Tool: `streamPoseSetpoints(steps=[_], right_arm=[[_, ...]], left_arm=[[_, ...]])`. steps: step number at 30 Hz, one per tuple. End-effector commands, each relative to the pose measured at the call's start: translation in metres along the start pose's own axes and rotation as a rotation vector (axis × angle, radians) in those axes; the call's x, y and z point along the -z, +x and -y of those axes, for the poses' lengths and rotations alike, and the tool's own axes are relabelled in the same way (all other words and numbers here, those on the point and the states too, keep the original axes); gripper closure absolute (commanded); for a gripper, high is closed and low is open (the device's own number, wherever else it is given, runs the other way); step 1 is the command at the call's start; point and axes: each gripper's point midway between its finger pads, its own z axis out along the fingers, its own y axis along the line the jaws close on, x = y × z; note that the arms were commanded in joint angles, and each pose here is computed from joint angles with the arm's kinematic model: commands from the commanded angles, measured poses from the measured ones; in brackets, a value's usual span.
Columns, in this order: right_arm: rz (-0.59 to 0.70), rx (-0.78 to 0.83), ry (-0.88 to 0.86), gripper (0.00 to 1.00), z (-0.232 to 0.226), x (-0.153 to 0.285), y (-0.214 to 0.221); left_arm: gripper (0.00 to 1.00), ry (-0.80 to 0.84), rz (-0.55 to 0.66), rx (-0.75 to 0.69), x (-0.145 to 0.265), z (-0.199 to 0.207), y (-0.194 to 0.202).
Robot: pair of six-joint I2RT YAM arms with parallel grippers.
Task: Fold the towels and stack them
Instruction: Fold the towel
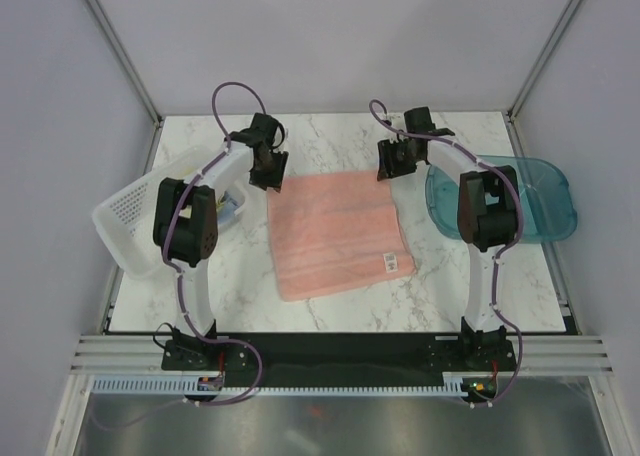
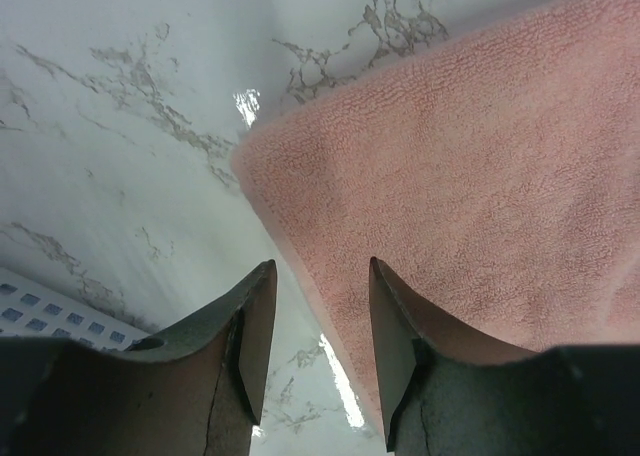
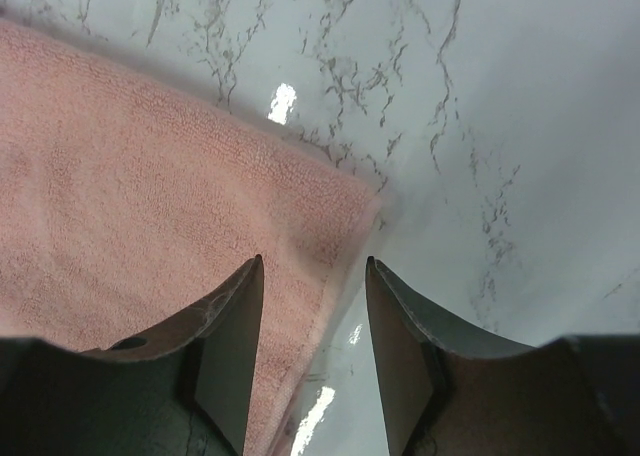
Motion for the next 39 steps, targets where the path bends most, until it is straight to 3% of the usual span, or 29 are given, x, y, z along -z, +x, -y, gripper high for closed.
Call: streamPoseSetpoints(steps=[1,30,39], right_arm=[[0.042,0.047,-0.008,0.47,0.008,0.002,-0.019],[0.056,0.152,-0.108,0.54,0.012,-0.021,-0.032],[0.053,0.161,-0.118,0.57,0.013,-0.031,-0.032]], left_arm=[[0.5,0.035,0.096,-0.051,0.008,-0.001,-0.033],[0.51,0.081,0.046,-0.125,-0.039,-0.017,-0.034],[0.6,0.093,0.029,-0.135,-0.05,-0.016,-0.031]])
